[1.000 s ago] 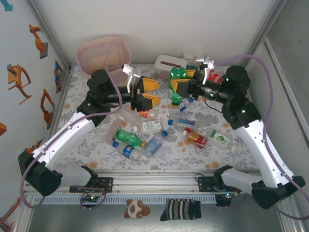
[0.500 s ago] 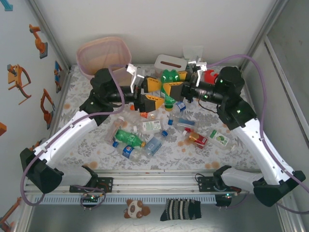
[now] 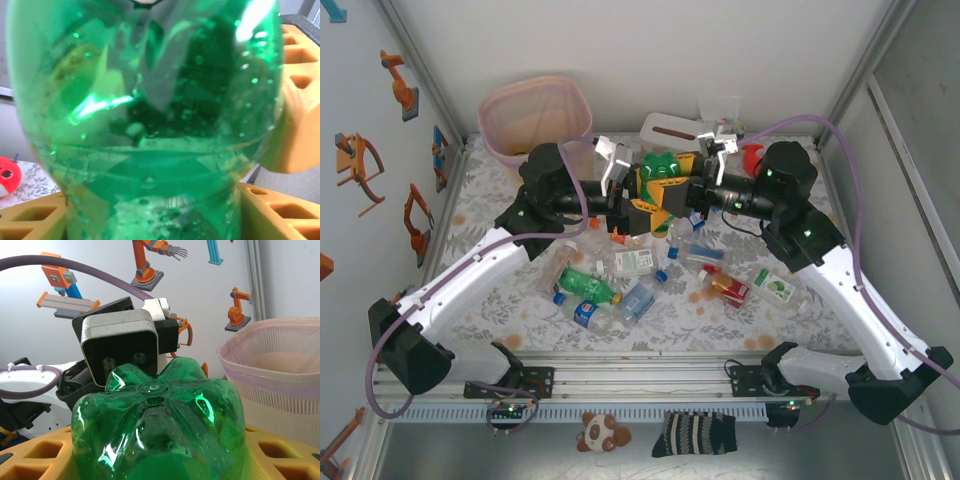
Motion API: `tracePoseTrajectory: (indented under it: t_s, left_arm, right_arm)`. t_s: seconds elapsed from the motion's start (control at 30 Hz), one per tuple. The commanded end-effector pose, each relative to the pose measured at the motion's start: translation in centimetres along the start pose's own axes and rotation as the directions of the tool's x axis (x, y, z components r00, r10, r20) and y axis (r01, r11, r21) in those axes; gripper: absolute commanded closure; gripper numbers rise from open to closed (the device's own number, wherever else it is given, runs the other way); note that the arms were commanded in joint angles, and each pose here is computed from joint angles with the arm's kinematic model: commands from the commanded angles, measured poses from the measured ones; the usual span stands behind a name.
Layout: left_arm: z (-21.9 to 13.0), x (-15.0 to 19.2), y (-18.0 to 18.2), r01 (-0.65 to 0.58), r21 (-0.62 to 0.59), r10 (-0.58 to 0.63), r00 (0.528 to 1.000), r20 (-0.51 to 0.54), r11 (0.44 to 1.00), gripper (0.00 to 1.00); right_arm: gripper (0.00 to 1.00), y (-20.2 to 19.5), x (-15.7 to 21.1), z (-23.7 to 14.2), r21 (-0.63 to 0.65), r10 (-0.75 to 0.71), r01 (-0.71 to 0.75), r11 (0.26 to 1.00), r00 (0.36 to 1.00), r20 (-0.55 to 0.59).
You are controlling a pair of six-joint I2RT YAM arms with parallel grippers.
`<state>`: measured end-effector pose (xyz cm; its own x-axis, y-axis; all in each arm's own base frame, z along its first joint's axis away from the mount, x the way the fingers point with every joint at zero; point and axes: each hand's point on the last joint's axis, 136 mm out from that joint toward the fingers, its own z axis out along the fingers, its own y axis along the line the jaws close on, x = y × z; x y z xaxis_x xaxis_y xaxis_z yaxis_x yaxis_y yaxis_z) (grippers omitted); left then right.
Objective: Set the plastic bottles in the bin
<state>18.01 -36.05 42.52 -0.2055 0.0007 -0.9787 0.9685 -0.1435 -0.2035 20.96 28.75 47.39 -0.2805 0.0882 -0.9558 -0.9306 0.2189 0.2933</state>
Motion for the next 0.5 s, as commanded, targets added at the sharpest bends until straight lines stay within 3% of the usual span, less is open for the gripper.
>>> tracePoseTrajectory:
  t_s: [0.0, 0.13, 0.23, 0.47]
  left_arm:
    - [-0.1, -1.5, -1.3, -0.075, 0.037, 0.075, 0.997, 0.027, 0.996, 0.36]
    - [-0.2, -1.4, -1.2, -0.077, 0.019, 0.076, 0.997, 0.026, 0.997, 0.45]
    - [-0.3, -1.3, -1.1, -0.078, 0.012, 0.077, 0.997, 0.024, 0.997, 0.46]
    - [-0.8, -1.1, -0.6, -0.074, -0.027, 0.074, 0.997, 0.002, 0.997, 0.46]
  right_arm:
    - [0.53, 1.3, -2.2, -0.6, -0.005, -0.053, 0.053, 0.999, 0.997, 0.059]
    - [0.52, 1.2, -2.1, -0.7, 0.003, -0.058, 0.058, 0.998, 0.997, 0.056]
    - [0.51, 1.1, -2.0, -0.7, 0.009, -0.061, 0.060, 0.998, 0.997, 0.054]
    - [0.24, 0.0, -1.5, -1.3, 0.099, -0.067, 0.063, 0.993, 0.997, 0.031]
